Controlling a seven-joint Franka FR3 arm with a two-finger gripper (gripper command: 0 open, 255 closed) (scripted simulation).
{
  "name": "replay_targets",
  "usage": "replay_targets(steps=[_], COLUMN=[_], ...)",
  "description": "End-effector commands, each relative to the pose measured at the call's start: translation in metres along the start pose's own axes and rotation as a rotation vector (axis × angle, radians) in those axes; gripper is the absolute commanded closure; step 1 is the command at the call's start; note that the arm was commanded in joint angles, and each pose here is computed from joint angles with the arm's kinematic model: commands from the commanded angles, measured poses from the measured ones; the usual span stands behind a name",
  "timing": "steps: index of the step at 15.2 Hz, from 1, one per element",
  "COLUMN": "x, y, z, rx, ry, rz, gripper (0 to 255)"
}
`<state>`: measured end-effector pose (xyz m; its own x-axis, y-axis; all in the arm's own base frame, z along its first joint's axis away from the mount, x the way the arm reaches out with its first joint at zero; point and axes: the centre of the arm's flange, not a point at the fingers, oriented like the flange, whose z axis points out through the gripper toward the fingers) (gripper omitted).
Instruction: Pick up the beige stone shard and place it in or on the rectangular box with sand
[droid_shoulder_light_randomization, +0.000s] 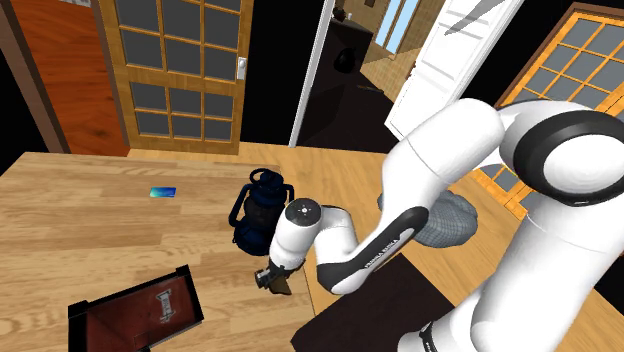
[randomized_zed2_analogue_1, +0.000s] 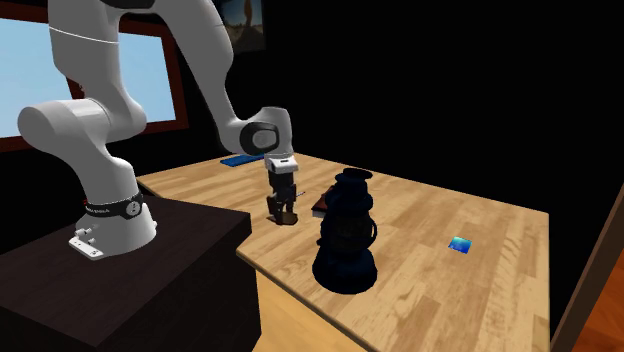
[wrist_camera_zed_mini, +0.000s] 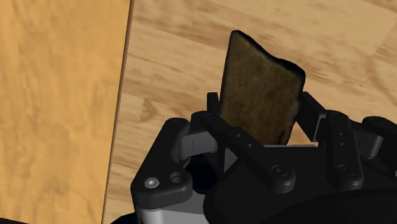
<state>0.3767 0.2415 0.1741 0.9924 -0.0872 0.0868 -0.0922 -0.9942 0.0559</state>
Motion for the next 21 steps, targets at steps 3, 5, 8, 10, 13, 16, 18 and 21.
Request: replay_targets(steps=[3, 5, 8, 10, 13, 16, 18, 21], x=[0.002, 0.003, 0.007, 0.014, 0.024, 0.034, 0.041, 0.051], y=[0.001, 0.001, -0.011, -0.037, -0.075, -0.113, -0.139, -0.177], z=[-0.021, -0.032, -0.041, -0.042, -0.044, -0.046, -0.047, -0.049], rx=[0.000, 0.000, 0.000, 0.000, 0.000, 0.000, 0.000, 0.000], ry=[-0.001, -0.001, -0.001, -0.001, -0.001, -0.001, -0.001, -0.001], rz=[0.000, 0.000, 0.000, 0.000, 0.000, 0.000, 0.000, 0.000], gripper=[255, 255, 255, 255, 255, 255, 255, 255])
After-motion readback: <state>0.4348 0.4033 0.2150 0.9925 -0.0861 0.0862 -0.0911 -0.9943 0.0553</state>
